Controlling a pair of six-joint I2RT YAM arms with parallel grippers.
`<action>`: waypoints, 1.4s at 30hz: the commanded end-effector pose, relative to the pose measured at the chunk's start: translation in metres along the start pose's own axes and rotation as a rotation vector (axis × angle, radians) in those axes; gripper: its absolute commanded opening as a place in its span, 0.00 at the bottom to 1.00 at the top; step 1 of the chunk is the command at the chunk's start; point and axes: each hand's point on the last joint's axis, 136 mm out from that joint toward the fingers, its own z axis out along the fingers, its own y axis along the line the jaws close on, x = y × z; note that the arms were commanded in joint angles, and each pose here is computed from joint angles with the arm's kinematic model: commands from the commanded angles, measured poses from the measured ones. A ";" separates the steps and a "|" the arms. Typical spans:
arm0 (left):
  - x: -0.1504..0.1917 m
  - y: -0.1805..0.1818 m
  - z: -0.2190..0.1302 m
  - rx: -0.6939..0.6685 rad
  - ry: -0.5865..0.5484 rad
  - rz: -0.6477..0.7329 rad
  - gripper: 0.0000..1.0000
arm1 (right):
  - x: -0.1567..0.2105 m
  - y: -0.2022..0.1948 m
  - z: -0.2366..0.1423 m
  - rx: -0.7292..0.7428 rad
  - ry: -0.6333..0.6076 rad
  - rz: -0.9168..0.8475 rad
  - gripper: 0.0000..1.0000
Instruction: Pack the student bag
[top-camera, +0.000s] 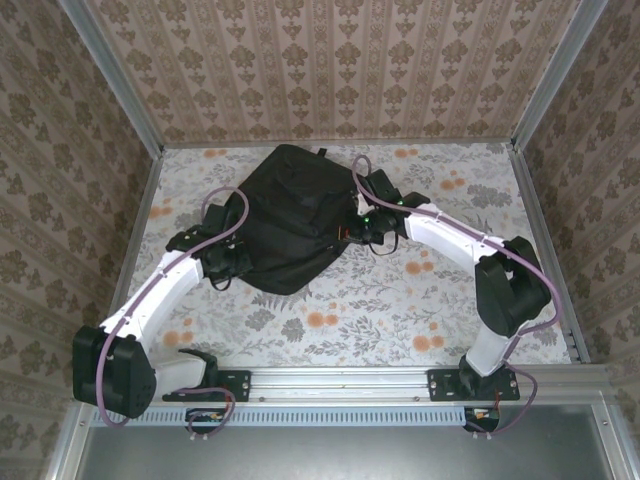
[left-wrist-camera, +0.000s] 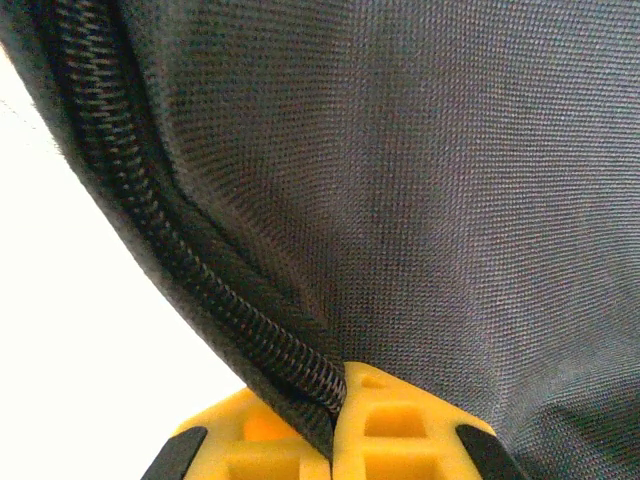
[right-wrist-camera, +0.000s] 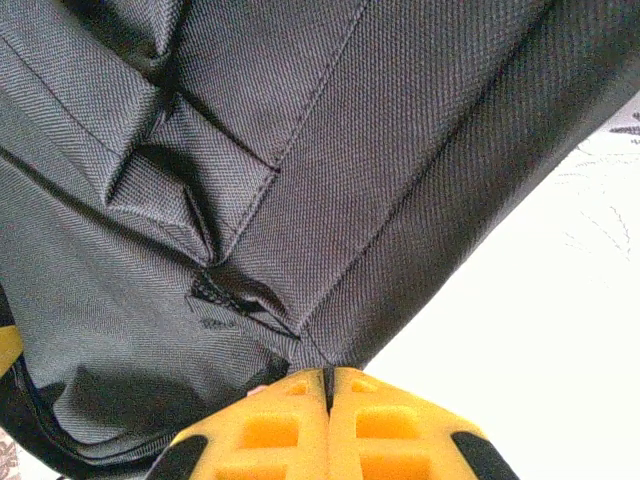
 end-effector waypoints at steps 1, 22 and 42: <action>0.002 -0.009 0.000 0.050 0.005 0.028 0.17 | 0.000 -0.011 -0.010 0.036 -0.025 0.032 0.00; -0.025 -0.060 -0.090 0.415 -0.331 0.237 1.00 | -0.024 -0.129 -0.069 0.371 -0.221 0.235 0.00; -0.051 -0.038 -0.090 0.311 -0.399 0.124 1.00 | -0.009 -0.162 -0.098 0.379 -0.297 0.313 0.00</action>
